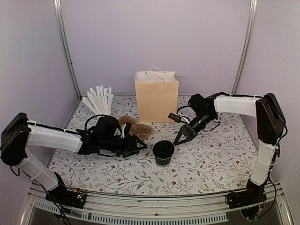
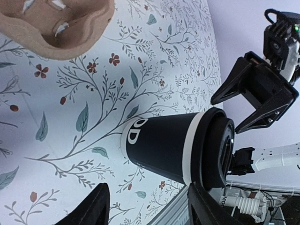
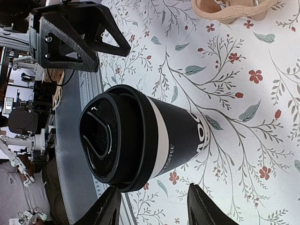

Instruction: Pack the takeout coffee

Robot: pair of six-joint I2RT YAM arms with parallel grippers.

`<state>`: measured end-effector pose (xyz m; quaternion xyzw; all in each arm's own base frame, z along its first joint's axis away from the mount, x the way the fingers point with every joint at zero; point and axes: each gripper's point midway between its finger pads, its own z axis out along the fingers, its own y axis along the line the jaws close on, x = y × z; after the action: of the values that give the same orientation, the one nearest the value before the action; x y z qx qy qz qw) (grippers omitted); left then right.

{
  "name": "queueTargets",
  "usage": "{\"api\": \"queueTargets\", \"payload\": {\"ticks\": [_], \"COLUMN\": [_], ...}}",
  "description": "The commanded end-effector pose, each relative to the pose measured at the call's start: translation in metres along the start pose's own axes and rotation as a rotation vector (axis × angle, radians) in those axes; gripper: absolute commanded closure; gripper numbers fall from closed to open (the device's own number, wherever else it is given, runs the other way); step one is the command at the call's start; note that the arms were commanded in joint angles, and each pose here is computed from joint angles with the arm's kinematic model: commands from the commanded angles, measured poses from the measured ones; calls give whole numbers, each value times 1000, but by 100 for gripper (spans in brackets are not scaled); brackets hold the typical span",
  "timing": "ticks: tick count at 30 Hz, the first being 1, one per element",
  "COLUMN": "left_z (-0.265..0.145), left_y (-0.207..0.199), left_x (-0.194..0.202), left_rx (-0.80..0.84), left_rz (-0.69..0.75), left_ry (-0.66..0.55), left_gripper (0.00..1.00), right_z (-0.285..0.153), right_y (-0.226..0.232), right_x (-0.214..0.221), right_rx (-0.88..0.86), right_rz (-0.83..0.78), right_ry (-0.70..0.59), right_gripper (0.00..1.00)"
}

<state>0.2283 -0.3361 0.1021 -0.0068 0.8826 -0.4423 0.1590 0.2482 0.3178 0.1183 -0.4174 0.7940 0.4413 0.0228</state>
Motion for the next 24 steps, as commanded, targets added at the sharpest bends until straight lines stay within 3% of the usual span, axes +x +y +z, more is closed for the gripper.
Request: {"api": "queueTargets", "payload": {"ticks": [1, 24], "left_z": [7, 36], "left_y": [-32, -27], "left_x": [-1, 14], "left_rx": [107, 117], "left_rz": [12, 27], "left_ry": [2, 88], "left_gripper": [43, 47], "right_z": [5, 17], "right_y": [1, -2], "right_x": [-4, 2], "right_rx": [-50, -112], "right_rz": [19, 55], "right_ry": [-8, 8], "right_gripper": [51, 53]}}
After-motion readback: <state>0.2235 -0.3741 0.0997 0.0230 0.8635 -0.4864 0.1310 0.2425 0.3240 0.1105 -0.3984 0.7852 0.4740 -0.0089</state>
